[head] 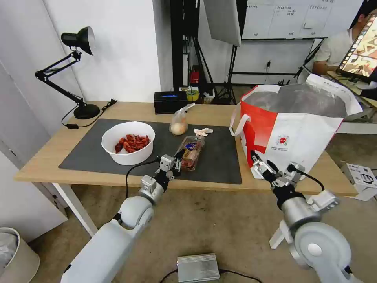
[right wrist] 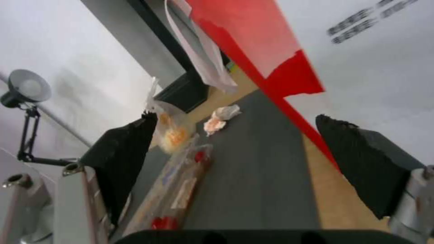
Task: Pick up the trash from the table and place it into the takeout bag.
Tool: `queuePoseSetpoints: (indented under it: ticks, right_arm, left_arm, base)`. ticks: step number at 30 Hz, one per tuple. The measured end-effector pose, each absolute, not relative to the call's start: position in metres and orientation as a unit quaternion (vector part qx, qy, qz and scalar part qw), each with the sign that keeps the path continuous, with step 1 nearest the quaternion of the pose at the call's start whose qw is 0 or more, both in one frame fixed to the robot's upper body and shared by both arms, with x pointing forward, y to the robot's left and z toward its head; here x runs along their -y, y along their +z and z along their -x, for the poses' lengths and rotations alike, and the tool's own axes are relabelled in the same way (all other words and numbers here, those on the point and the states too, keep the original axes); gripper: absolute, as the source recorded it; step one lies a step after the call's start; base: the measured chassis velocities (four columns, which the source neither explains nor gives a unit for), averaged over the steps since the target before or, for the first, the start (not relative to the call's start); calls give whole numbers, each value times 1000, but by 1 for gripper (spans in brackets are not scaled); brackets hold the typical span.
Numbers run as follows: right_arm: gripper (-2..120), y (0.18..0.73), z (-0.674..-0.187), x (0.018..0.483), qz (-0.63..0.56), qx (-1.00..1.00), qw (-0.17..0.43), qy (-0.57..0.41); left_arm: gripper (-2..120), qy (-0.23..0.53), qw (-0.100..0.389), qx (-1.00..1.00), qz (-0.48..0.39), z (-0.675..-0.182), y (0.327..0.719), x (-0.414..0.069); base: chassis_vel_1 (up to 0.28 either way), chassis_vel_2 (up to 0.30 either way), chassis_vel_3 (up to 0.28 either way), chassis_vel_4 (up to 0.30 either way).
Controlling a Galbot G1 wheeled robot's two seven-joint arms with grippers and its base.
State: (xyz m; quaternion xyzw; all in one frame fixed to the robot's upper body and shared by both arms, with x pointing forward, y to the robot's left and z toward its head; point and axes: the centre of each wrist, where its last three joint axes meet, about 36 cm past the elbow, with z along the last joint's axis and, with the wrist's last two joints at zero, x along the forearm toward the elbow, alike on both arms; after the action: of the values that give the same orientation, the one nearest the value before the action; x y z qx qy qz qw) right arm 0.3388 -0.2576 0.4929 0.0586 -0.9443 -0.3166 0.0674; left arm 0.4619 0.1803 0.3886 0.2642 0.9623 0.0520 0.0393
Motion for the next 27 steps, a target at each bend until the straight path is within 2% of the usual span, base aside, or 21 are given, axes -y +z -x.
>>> queuePoseSetpoints:
  ticks: [8,13,27]
  right_arm:
    - [92,489,-367,244,-76,927,91,-356]
    - [100,481,-393,226,-93,914,111,-378]
    - [100,465,-431,198,-134,878,146,-435]
  left_arm:
    - [0,99,40,-955,-277,-467,385,-191]
    - [0,120,31,-953,-277,-465,379,-199]
    - [0,137,26,-952,-274,-466,373,-198]
  base:
    - [0,0,0,0]
    - [0,0,0,0]
    - [0,0,0,0]
